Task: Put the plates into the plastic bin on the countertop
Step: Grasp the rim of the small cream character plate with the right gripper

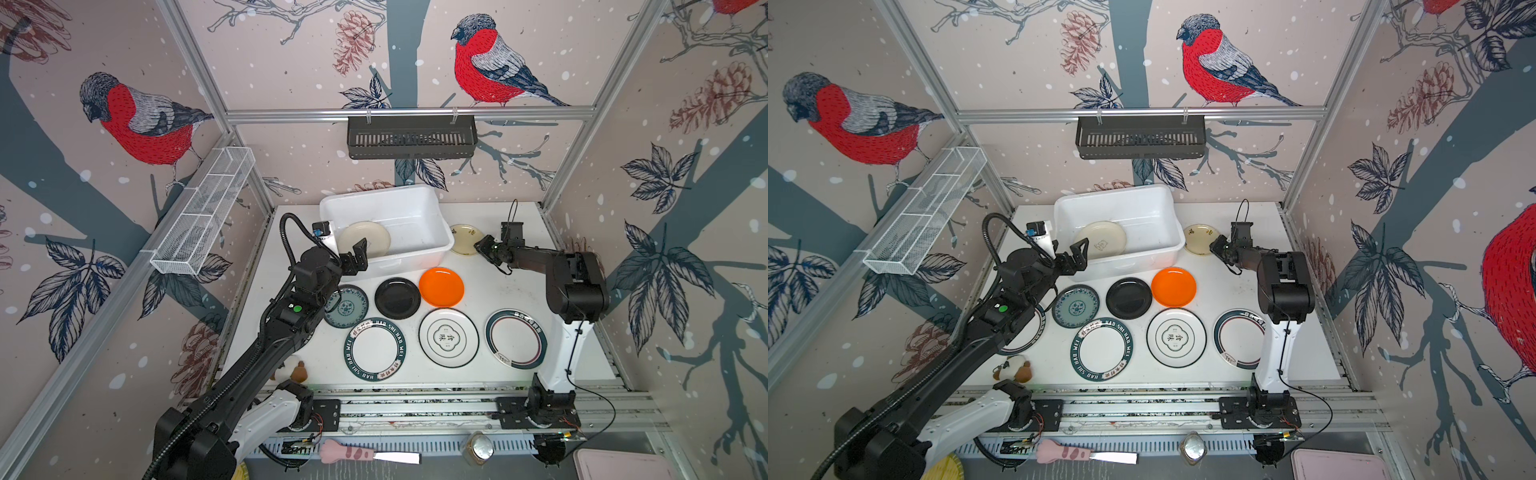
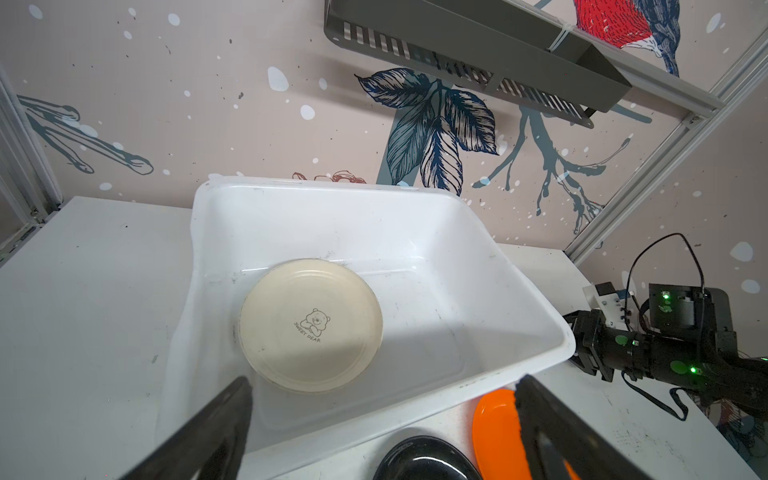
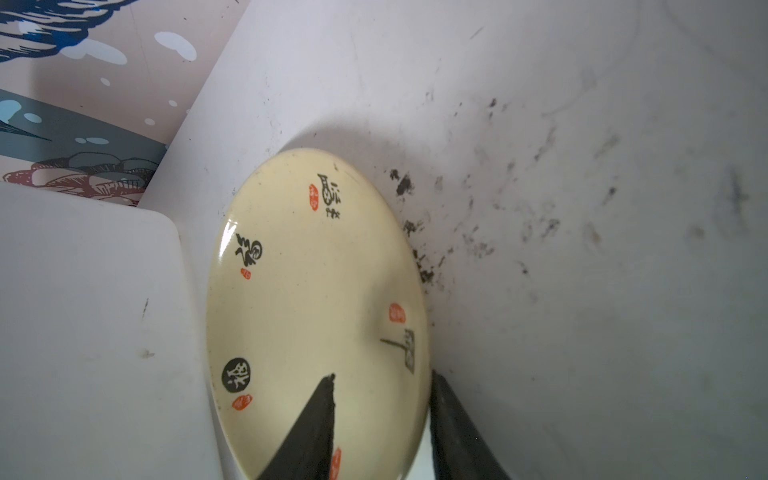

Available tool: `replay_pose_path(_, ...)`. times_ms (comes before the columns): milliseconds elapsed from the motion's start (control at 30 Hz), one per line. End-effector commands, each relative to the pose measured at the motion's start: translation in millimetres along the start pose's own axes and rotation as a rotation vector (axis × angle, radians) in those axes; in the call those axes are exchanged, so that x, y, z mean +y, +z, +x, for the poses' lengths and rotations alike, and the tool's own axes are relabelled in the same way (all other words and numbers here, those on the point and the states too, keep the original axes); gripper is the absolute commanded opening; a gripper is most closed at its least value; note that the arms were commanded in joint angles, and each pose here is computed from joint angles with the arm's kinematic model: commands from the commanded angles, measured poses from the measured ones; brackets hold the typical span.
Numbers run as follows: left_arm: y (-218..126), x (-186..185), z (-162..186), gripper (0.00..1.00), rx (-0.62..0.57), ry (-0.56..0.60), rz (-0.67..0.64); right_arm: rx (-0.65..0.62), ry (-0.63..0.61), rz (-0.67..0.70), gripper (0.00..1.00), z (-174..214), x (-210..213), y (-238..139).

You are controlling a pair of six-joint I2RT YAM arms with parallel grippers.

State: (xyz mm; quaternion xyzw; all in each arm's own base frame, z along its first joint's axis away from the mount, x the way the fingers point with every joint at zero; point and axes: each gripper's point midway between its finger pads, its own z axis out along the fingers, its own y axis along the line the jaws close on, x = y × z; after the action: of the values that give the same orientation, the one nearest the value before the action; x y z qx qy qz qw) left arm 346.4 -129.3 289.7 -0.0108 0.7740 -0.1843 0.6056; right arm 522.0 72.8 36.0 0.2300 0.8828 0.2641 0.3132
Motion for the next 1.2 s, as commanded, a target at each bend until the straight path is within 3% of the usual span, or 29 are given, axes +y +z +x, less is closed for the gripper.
replay_pose_path(0,2,-1,-5,0.97,-0.020,-0.012,-0.002,-0.018,0.015,0.029,0.40,-3,-6,3)
replay_pose_path(300,4,-1,-5,0.97,-0.008,-0.003,-0.006,-0.027,0.039,0.080,0.36,-4,-17,11)
replay_pose_path(533,5,1,-7,0.97,-0.012,0.004,-0.022,-0.019,0.055,0.151,0.25,-1,-29,15)
replay_pose_path(633,5,1,-8,0.97,-0.013,0.004,-0.023,-0.014,0.075,0.197,0.15,1,-40,17)
replay_pose_path(1167,5,0,-6,0.97,-0.003,0.007,-0.016,-0.058,0.096,0.231,0.03,-7,-47,0)
